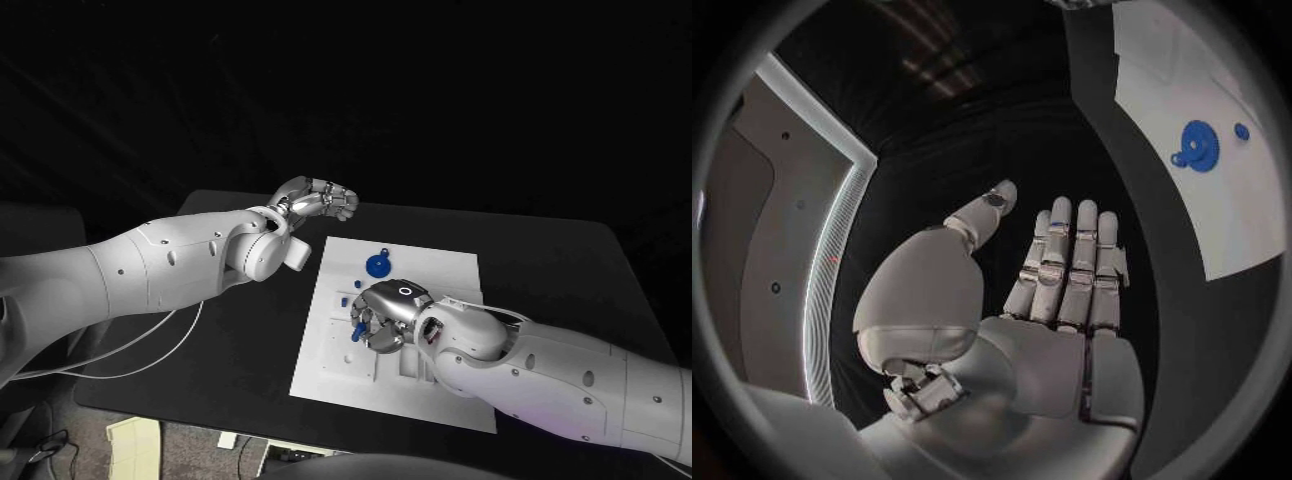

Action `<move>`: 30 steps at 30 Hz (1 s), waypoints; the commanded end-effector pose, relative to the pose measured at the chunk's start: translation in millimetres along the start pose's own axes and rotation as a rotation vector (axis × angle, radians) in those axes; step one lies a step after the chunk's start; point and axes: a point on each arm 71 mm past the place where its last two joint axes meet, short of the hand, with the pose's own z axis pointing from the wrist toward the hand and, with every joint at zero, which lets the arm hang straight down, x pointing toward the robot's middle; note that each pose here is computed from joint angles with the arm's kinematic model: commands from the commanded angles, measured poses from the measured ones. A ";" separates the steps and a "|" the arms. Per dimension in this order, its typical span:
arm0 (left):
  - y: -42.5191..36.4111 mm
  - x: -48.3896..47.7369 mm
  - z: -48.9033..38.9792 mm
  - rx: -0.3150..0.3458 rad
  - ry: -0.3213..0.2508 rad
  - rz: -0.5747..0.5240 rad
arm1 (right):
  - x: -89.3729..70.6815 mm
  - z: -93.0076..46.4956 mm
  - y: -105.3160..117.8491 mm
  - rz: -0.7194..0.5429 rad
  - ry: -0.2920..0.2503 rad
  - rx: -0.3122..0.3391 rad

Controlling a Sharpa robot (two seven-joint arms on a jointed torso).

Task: Assemble the parts on the task board

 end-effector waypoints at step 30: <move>-1.7 7.0 3.3 0.008 0.024 -0.012 | 33.1 12.0 16.5 -0.066 0.078 -0.024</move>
